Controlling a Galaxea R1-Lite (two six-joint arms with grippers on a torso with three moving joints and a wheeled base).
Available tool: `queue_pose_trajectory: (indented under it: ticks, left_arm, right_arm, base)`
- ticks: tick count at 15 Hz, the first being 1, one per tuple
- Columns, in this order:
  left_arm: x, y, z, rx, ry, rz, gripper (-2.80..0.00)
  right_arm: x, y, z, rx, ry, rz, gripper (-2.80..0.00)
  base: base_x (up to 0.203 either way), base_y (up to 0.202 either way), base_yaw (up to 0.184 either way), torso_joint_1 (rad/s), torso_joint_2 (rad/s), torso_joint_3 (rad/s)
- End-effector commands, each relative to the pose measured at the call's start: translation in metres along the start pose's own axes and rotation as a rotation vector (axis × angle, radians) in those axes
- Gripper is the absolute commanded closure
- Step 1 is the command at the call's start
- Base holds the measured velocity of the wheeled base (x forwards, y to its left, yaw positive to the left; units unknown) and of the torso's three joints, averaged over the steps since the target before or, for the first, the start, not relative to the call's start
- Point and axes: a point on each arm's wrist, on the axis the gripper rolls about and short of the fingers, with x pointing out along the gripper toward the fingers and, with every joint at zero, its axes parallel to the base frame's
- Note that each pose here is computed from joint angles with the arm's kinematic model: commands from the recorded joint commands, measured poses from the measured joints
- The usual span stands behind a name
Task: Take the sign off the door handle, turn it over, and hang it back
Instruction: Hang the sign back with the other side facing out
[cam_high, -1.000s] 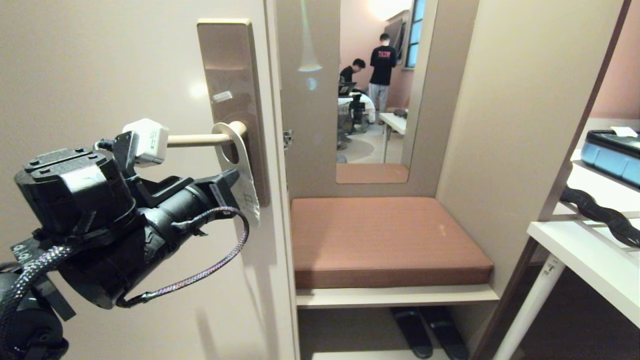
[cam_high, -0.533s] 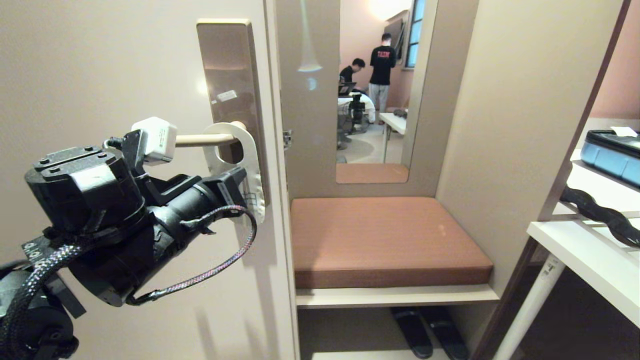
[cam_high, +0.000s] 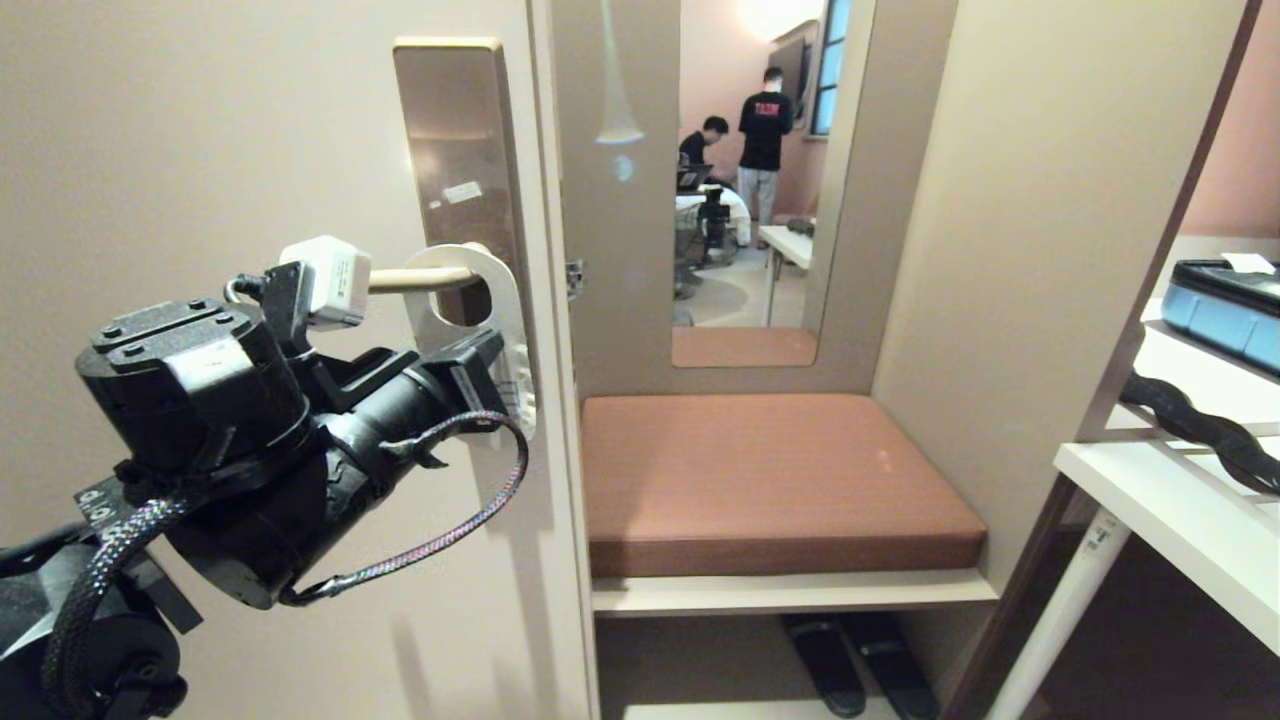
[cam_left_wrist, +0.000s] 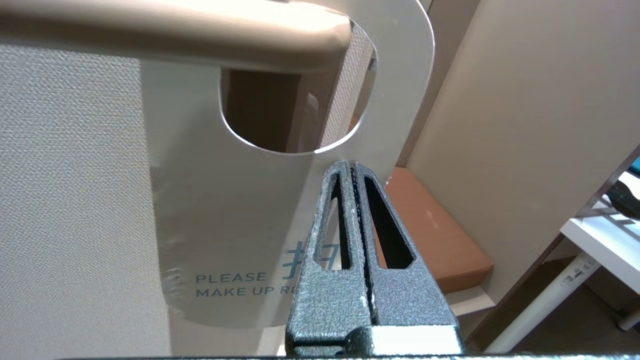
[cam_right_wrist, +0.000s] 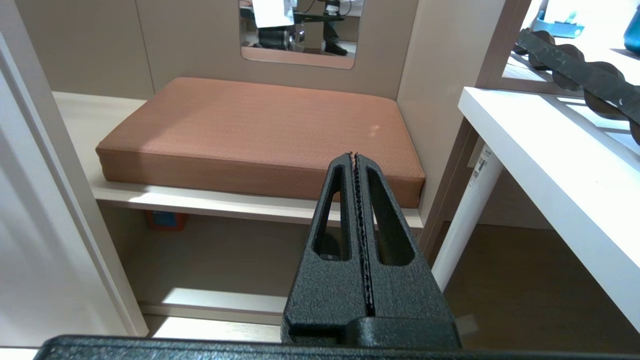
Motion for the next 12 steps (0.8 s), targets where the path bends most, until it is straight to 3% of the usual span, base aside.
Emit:
queue_pose_trajectory:
  ticks: [1,12]
  left_arm:
    - [-0.003,-0.003,0.001,-0.004,-0.006,-0.011,0.0]
    - [-0.046,0.009,-0.002,0.05,0.013,-0.014,0.0]
  right_arm:
    - [0.0,0.0,0.0,-0.001,0.0,0.001,0.0]
    - [0.0,0.0,0.0,-0.001,0.001,0.002,0.0]
  base:
    - [0.0,0.0,0.0,0.0,0.0,0.0]
    - [0.0,0.0,0.0,0.0,0.0,0.0]
